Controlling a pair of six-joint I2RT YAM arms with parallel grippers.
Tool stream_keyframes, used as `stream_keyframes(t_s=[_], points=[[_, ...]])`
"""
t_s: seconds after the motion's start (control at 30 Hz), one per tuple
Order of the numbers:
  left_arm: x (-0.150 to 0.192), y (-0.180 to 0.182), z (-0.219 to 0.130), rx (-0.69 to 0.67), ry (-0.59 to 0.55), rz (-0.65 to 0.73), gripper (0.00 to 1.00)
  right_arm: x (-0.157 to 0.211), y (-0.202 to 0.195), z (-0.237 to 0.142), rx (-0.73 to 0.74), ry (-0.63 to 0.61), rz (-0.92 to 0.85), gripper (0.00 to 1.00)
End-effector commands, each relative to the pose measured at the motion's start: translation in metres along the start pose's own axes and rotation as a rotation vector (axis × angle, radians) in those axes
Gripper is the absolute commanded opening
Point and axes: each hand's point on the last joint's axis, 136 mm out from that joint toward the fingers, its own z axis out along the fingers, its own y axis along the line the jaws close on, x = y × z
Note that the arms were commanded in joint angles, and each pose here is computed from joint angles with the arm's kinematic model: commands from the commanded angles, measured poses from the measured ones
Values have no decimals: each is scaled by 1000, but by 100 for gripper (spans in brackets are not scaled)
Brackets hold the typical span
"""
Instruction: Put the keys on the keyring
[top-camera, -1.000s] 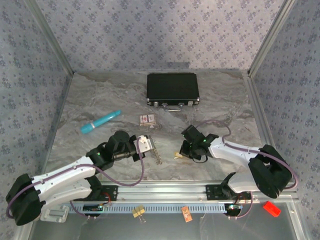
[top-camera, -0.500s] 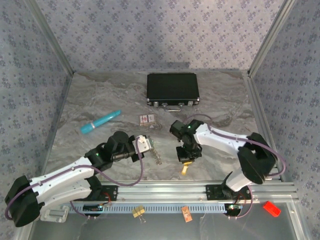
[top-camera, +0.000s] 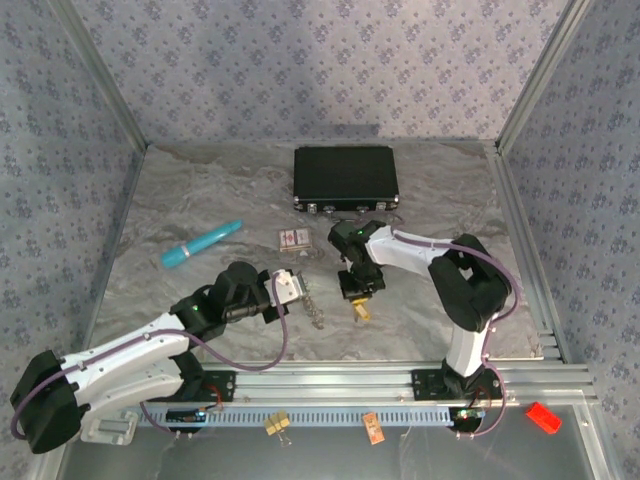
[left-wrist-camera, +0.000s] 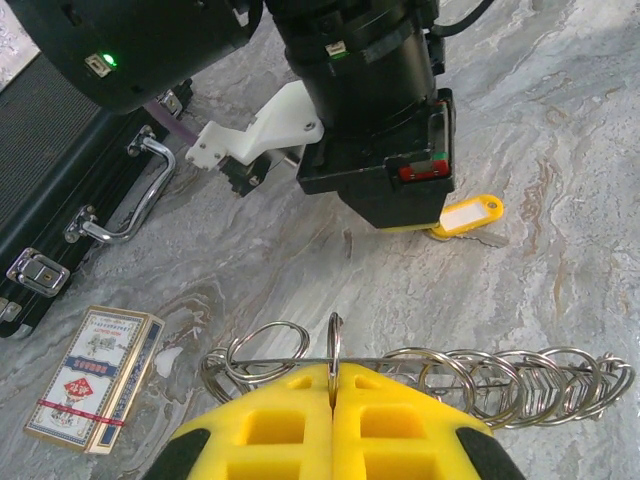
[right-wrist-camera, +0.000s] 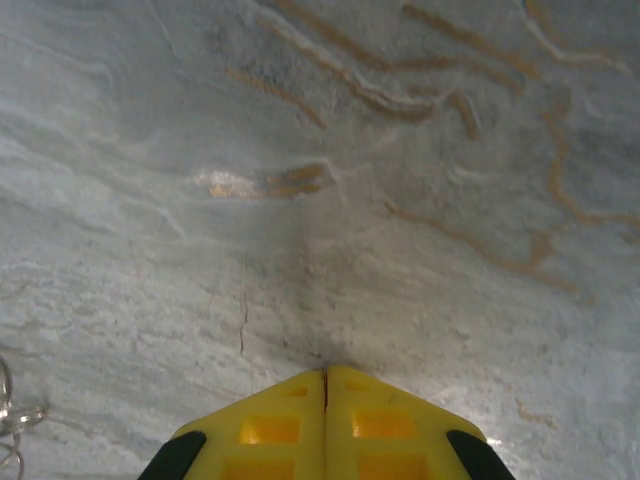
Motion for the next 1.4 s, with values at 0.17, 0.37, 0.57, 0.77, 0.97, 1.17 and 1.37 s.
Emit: stream_keyframes(t_s=[0.17, 0.37, 0.57, 0.77, 0.97, 1.17, 1.37], points=[[-8, 6, -1, -13, -11, -13, 0, -12, 1, -6, -6, -54, -16, 23], [-8, 5, -1, -11, -14, -14, 0, -6, -3, -16, -3, -106, 3, 29], [-8, 5, -1, -10, -13, -14, 0, 5, -2, -14, -8, -108, 19, 29], [-8, 5, -1, -9, -14, -13, 0, 6, -1, -6, -4, -100, 27, 28], [-9, 5, -2, -11, -17, -12, 0, 4, 1, -4, -5, -101, 28, 23], [-9, 5, -2, -10, -17, -10, 0, 6, -1, -1, 1, -92, 30, 20], [-8, 4, -2, -6, -18, -9, 0, 7, -1, 1, 5, -86, 28, 16]])
